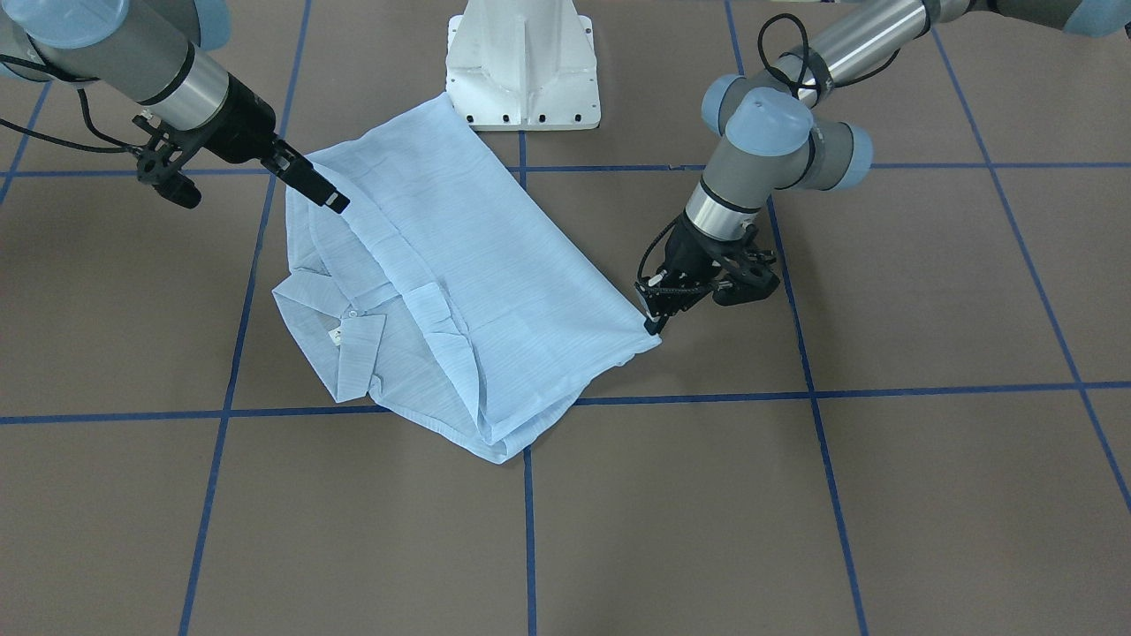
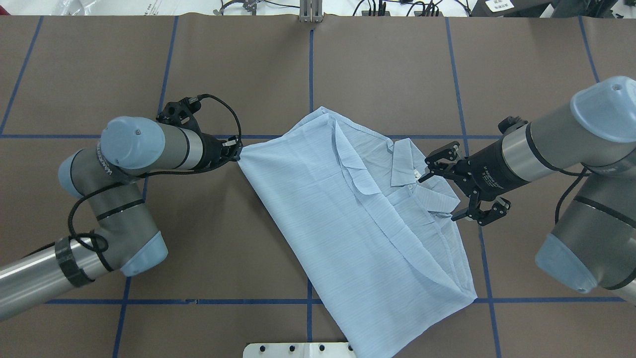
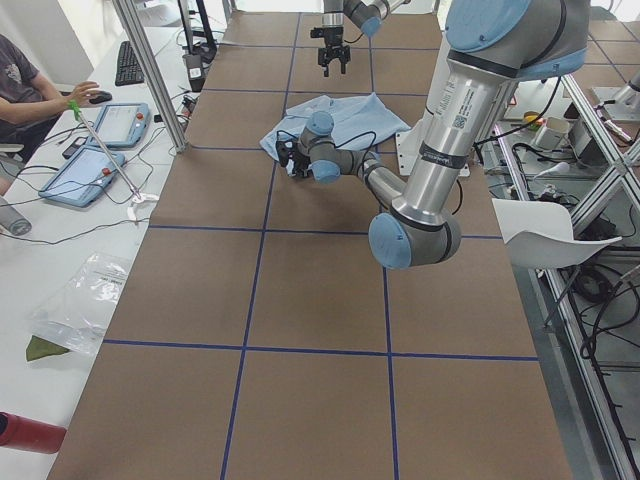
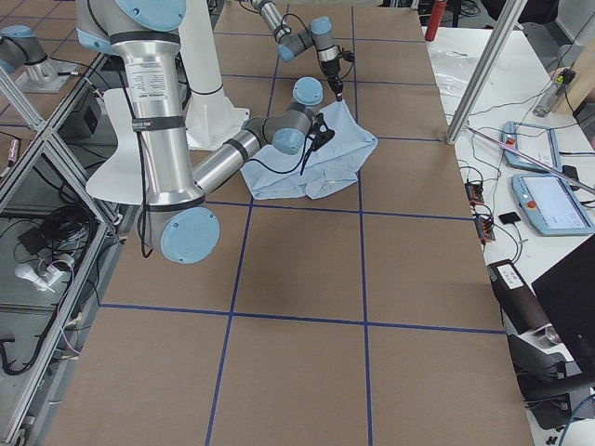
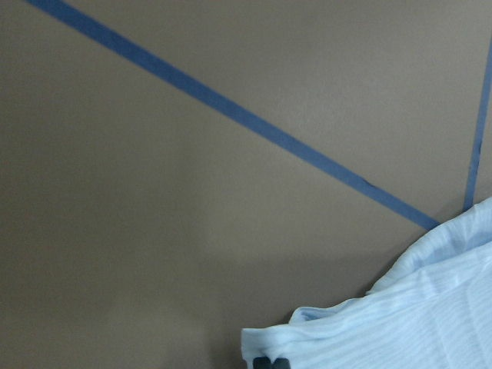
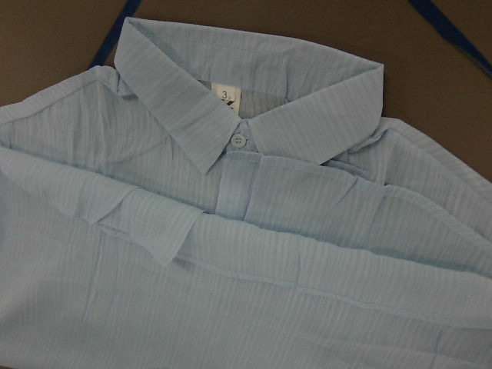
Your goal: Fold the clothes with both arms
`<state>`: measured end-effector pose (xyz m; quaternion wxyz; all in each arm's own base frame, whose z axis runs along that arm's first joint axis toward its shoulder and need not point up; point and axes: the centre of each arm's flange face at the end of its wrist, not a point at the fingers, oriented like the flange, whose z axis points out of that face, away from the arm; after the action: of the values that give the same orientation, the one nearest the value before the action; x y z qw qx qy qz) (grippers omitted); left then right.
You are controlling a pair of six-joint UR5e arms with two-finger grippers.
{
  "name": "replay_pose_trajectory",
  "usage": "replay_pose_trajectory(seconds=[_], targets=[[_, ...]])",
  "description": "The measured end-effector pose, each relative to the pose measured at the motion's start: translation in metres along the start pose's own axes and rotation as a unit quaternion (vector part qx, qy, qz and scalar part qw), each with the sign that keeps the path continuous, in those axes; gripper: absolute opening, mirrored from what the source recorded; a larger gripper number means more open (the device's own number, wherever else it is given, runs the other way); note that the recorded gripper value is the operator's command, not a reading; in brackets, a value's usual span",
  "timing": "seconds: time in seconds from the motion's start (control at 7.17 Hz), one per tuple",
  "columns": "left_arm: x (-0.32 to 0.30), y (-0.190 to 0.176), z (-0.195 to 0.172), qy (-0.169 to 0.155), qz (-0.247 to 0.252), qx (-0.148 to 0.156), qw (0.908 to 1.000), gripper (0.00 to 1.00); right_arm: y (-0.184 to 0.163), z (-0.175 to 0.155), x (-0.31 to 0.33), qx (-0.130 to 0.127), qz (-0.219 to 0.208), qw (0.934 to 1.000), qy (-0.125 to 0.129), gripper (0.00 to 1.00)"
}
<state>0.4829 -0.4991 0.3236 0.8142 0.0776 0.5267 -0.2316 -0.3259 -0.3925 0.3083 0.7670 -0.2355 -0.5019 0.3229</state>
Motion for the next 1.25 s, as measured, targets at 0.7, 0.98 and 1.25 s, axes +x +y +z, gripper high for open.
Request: replay_pose_trajectory(seconds=[0.7, 0.98, 1.25], targets=[[0.043, -0.179, 0.065, 0.001, 0.079, 0.109, 0.9909, 0.65, -0.01, 0.001, -0.021, 0.043, -0.004, 0.9986, -0.029, 1.0], [0.042, -0.187, 0.033, 0.024, 0.088, 0.115, 0.9892, 0.64, 0.008, 0.025, -0.037, 0.078, -0.047, 0.9949, -0.044, 1.0], [-0.009, -0.167, -0.012, 0.045, 0.105, 0.084, 0.9899, 0.64, 0.036, 0.06, -0.049, 0.095, -0.151, 0.9839, -0.007, 1.0]])
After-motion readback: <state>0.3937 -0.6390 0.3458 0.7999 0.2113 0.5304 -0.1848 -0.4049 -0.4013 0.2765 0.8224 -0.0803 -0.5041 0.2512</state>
